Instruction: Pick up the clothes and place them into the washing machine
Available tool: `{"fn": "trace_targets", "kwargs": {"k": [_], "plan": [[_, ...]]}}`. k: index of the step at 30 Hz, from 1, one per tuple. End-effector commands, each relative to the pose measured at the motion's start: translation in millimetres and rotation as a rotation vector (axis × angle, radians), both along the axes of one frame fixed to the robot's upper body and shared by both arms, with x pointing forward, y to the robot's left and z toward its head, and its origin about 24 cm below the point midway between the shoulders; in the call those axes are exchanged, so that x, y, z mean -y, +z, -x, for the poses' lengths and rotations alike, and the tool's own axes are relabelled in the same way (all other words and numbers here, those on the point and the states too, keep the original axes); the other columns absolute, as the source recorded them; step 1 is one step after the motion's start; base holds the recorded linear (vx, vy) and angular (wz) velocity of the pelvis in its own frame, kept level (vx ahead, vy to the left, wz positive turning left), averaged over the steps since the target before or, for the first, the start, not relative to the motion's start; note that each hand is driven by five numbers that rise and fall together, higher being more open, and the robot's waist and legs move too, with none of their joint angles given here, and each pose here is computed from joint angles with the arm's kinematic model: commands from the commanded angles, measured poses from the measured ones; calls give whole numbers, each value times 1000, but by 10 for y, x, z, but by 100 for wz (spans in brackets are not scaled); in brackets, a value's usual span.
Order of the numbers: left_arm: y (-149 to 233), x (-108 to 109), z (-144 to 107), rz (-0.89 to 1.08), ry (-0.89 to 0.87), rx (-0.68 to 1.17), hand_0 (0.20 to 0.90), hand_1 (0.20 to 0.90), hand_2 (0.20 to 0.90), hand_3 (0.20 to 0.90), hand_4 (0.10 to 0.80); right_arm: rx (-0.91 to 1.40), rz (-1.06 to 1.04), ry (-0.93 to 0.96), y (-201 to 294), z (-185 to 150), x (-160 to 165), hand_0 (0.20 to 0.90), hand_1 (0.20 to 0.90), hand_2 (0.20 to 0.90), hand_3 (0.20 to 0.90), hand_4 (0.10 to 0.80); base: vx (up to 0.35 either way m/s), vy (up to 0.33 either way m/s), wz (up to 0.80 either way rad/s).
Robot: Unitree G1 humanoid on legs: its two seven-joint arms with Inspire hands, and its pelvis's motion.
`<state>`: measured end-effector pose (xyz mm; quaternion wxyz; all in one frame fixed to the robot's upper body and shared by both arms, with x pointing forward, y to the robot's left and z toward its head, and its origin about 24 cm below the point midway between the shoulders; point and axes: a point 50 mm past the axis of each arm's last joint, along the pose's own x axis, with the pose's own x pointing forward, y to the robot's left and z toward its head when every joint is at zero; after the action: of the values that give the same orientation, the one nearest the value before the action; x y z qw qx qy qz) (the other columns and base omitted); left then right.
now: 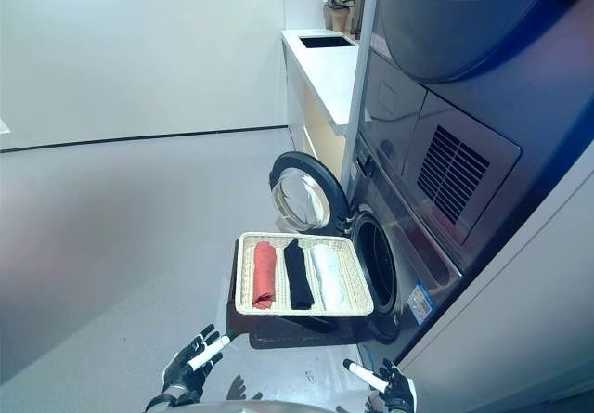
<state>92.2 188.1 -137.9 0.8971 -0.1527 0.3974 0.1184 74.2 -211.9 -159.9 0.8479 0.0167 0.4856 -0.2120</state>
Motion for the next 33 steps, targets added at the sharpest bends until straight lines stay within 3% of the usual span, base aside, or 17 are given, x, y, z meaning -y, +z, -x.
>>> {"fn": "trace_targets", "kwargs": {"k": [1, 18, 26, 33], "plan": [[234, -44, -527, -30, -13, 219, 900, 900, 900, 900, 800, 194, 50, 22, 181, -499, 100, 900, 900, 900, 900, 800, 0, 0, 0], [200, -75, -481, -30, 15, 194, 900, 900, 900, 900, 800, 176, 48, 31, 163, -457, 96, 900, 900, 900, 900, 800, 2, -5, 0], [285, -71, -625, -39, -15, 247, 900, 900, 900, 900, 800, 201, 63, 33, 207, -537, 166, 900, 900, 900, 900, 800, -74, -31, 3], [227, -60, -507, -28, -26, 207, 900, 900, 900, 900, 800, 144, 54, 42, 145, -383, 162, 900, 900, 900, 900, 800, 24, 14, 6]]}}
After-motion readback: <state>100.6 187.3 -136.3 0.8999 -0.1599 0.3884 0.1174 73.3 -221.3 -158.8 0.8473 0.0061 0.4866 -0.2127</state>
